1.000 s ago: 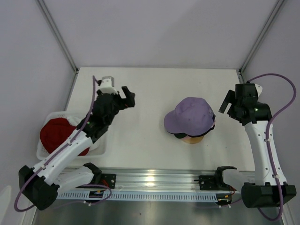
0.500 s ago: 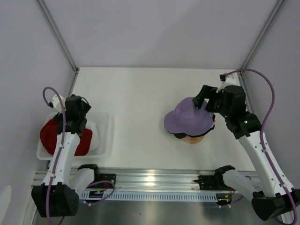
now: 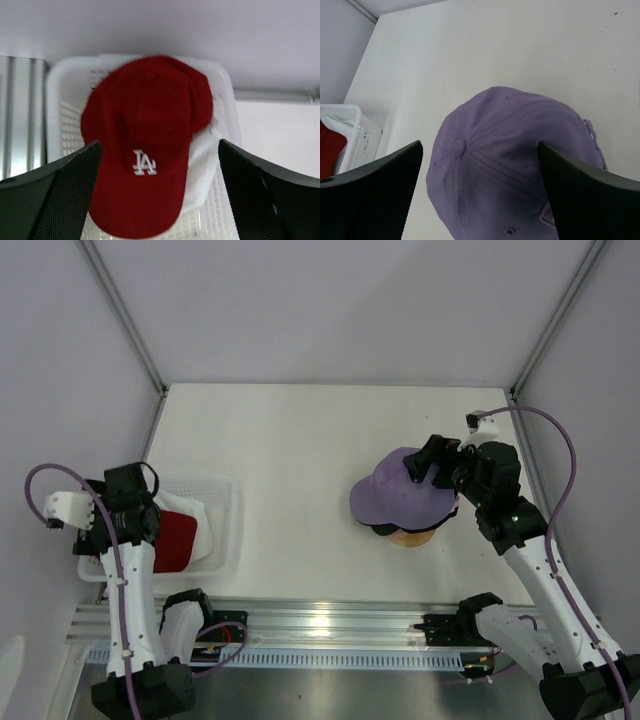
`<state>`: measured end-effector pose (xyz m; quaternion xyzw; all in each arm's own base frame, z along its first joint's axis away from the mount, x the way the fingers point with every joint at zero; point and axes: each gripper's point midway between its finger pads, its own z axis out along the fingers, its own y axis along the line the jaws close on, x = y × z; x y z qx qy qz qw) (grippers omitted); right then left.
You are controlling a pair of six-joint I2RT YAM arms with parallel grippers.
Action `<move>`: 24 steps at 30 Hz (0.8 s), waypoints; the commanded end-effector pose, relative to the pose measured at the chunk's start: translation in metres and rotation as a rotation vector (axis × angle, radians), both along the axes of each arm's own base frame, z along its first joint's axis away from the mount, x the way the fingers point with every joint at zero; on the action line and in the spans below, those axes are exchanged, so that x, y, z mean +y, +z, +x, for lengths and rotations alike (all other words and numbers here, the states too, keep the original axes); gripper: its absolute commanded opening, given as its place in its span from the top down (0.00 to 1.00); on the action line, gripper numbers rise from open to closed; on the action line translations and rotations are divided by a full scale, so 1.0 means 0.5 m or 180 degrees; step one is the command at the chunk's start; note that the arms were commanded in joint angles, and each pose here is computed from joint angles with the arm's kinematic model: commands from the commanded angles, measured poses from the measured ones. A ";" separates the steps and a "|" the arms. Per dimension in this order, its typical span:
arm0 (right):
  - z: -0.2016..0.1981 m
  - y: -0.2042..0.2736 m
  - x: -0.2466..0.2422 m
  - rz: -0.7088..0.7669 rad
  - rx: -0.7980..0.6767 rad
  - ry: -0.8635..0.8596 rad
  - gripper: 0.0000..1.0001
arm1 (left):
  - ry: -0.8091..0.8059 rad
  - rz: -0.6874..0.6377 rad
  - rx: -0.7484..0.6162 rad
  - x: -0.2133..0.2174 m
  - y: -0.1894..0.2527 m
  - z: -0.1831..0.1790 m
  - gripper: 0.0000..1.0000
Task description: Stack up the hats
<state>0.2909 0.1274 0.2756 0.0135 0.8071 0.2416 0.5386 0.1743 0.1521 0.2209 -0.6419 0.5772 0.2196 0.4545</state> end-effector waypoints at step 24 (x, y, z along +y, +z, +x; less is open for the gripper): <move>0.034 0.087 0.054 0.0051 -0.0239 0.0235 0.00 | 0.0202 -0.0774 0.0252 0.071 -0.283 0.014 0.61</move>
